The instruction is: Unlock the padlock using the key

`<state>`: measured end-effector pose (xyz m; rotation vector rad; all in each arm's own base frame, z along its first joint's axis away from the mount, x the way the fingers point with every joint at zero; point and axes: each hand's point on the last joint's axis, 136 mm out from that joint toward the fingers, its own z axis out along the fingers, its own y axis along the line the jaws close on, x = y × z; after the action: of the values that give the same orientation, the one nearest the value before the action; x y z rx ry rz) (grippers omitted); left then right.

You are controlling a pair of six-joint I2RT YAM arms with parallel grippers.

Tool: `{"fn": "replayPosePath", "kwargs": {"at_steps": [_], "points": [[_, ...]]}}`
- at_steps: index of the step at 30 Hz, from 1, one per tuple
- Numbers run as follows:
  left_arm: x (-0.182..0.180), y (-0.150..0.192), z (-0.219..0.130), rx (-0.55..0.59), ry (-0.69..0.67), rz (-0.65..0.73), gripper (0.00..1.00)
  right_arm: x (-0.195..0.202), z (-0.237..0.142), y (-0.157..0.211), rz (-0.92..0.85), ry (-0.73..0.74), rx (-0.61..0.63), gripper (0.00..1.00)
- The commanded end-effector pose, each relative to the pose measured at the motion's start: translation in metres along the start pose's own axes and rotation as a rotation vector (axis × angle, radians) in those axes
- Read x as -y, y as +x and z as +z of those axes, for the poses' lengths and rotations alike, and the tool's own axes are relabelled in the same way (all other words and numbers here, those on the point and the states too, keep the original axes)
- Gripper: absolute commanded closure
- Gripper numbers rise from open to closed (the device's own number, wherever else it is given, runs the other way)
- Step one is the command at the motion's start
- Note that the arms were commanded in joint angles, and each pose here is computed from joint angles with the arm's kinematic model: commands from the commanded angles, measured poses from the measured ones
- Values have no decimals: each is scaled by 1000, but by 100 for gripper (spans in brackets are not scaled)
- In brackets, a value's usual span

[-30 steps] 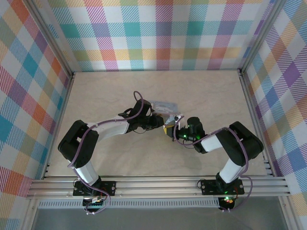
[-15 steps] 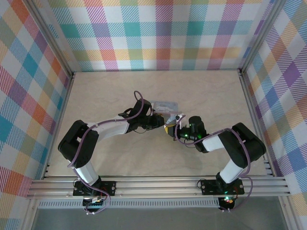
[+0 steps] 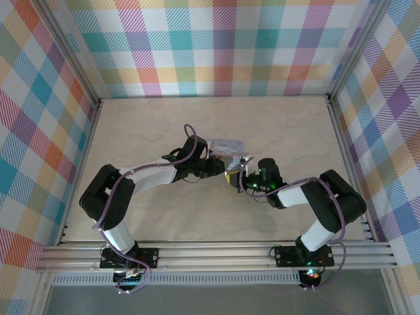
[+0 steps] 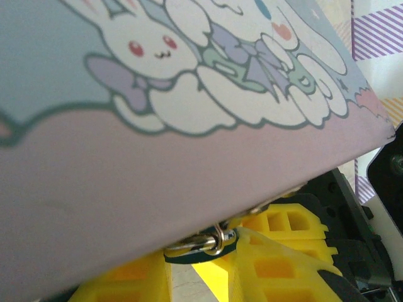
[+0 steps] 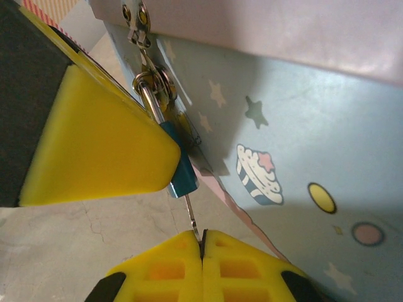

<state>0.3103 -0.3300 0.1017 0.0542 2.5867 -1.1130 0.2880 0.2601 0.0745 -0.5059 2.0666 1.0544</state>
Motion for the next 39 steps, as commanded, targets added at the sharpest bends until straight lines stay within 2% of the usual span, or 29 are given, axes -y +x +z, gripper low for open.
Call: {"fn": "replayPosePath", "kwargs": {"at_steps": [1,39], "points": [[11,20,0,-82,38,43,77,-6,-5,-50,-76,5,134,100],[5,27,13,-105,28,34,77,-23,-3,-68,-63,-58,139,100]]}}
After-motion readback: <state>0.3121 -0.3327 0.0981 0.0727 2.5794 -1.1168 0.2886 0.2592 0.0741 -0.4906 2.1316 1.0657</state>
